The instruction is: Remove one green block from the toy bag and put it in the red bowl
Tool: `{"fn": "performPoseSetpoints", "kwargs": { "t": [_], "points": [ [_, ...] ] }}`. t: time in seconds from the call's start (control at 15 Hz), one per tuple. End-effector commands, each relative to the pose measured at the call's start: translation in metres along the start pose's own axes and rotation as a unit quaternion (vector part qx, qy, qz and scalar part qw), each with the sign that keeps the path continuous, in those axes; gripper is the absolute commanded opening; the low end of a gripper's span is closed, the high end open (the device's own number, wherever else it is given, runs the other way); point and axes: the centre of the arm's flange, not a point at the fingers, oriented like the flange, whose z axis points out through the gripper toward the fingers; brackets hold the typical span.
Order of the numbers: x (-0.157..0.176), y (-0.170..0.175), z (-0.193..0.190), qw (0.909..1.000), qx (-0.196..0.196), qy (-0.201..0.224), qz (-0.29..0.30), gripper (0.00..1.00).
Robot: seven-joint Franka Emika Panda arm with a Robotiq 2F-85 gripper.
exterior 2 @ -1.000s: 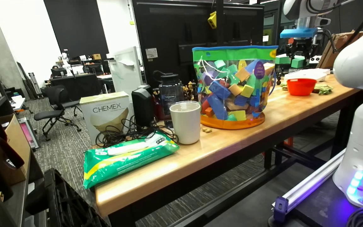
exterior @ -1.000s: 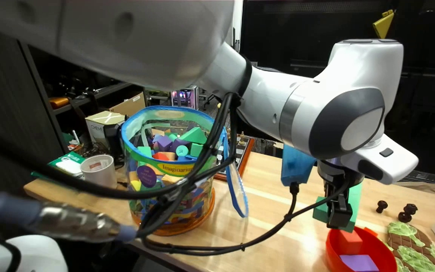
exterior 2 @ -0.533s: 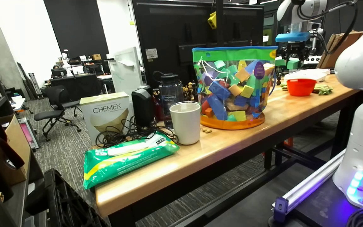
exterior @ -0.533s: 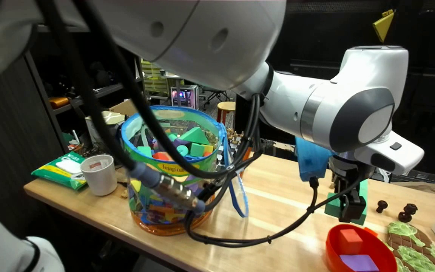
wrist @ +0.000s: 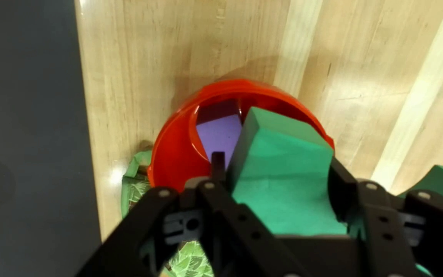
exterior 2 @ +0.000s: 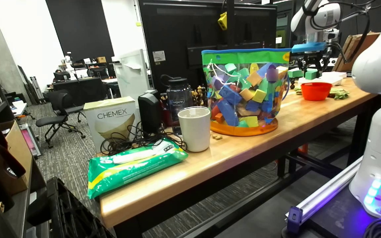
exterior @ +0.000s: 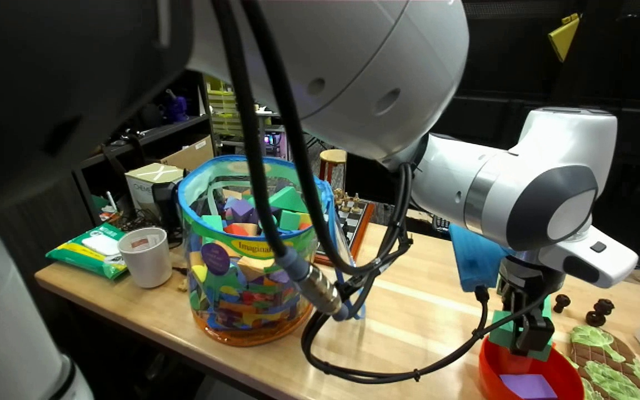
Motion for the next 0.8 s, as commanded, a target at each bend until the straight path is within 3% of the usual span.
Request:
{"fn": "performPoseSetpoints", "kwargs": {
  "t": [0.0,0.73],
  "points": [
    [0.012,0.005,0.005,0.9999,-0.009,-0.01,0.007,0.35],
    [0.03,0.042,0.03,0.9976,-0.01,-0.041,0.055,0.35]
  ]
}}
